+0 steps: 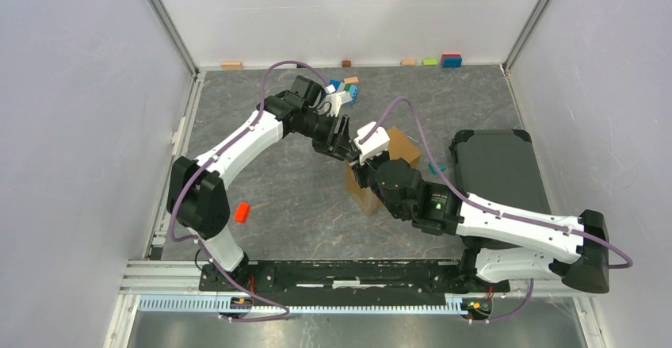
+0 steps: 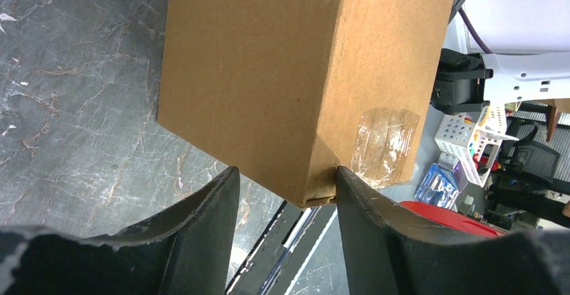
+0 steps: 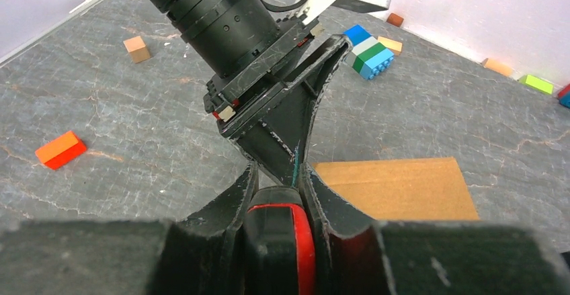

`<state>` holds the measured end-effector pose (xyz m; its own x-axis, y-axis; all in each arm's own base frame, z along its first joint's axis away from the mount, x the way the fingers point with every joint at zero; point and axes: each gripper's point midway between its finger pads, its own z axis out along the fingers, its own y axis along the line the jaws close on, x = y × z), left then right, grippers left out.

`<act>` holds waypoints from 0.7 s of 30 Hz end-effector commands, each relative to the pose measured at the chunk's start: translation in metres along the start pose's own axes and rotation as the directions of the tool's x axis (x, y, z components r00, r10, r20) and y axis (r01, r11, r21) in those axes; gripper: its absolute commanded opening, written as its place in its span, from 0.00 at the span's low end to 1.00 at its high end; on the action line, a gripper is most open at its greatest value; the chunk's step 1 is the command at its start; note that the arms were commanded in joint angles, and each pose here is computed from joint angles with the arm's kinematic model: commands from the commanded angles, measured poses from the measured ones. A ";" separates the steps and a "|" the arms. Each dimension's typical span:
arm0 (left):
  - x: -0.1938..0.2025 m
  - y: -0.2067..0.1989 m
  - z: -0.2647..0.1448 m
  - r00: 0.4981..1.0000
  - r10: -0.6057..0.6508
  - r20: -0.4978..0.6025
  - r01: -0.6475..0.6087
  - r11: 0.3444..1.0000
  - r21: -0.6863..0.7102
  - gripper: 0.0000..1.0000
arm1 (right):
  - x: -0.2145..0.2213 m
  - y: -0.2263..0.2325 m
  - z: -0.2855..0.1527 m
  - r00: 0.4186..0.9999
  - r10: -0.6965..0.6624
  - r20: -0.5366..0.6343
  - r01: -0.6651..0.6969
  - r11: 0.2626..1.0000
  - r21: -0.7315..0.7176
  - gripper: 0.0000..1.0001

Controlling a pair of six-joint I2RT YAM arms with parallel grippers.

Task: Unpack the express box
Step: Cut the express box at the center of the board.

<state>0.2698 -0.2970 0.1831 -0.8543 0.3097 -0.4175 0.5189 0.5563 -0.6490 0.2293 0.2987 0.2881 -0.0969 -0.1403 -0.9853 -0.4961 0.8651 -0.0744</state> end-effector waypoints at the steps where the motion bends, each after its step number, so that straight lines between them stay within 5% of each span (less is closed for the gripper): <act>1: 0.002 0.031 0.009 1.000 0.004 -0.005 -0.005 0.994 -0.112 0.60 | -0.037 0.001 -0.009 0.998 0.009 0.062 -0.005 0.998 -0.057 0.00; 21: 0.005 0.041 0.014 1.000 -0.005 -0.021 0.002 0.992 -0.127 0.59 | 0.009 0.004 -0.018 0.995 -0.066 -0.074 0.054 0.987 -0.150 0.00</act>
<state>0.2692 -0.2976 0.1805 -0.8573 0.3130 -0.4087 0.5143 0.5557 -0.6532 0.2193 0.2991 0.2829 -0.0993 -0.2254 -0.9692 -0.6027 0.7887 -0.1216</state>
